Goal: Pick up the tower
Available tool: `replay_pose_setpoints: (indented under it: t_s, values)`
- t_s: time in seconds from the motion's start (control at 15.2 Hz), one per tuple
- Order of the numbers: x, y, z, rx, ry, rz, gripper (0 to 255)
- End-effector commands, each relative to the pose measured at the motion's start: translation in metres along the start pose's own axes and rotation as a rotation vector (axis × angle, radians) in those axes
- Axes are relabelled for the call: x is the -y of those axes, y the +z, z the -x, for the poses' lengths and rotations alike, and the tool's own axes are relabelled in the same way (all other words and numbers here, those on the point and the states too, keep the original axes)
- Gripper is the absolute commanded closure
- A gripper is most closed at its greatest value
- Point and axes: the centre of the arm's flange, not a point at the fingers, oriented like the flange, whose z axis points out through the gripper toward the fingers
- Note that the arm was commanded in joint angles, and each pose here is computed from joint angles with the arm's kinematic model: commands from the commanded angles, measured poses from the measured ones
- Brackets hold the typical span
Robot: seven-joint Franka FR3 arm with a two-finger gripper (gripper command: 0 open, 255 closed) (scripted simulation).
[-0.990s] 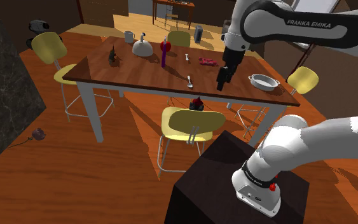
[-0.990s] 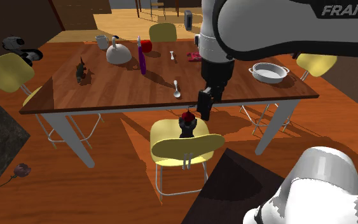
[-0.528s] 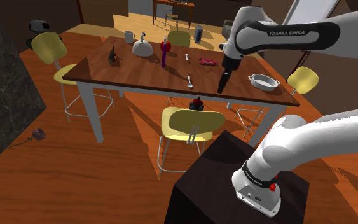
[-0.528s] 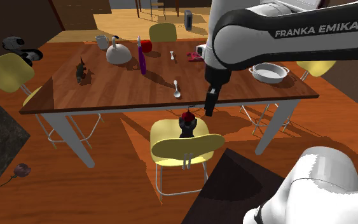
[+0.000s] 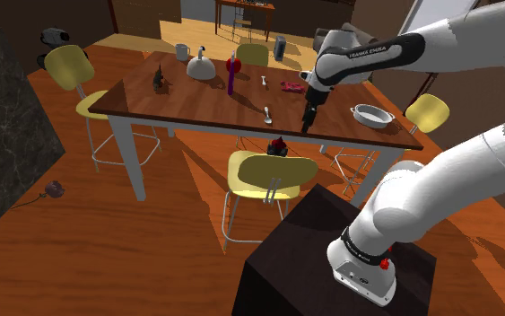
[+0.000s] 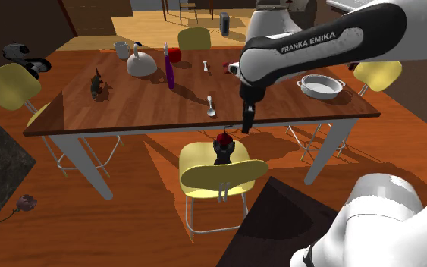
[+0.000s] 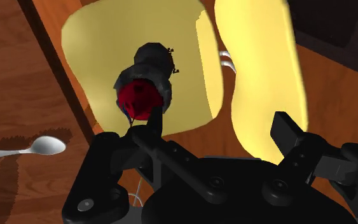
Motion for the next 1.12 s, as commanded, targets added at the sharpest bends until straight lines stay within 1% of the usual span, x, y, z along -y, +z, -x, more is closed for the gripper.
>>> replay_pose_setpoints:
  t_s: [0.0,0.53,0.59,1.06]
  values:
    - [-0.024,0.016,-0.003,-0.012,-0.058,0.000,0]
    - [-0.105,0.077,-0.033,-0.060,-0.270,-0.016,0]
    - [-0.107,0.078,-0.034,-0.061,-0.276,-0.017,0]
    - [-0.108,0.118,-0.031,-0.061,-0.276,-0.017,0]
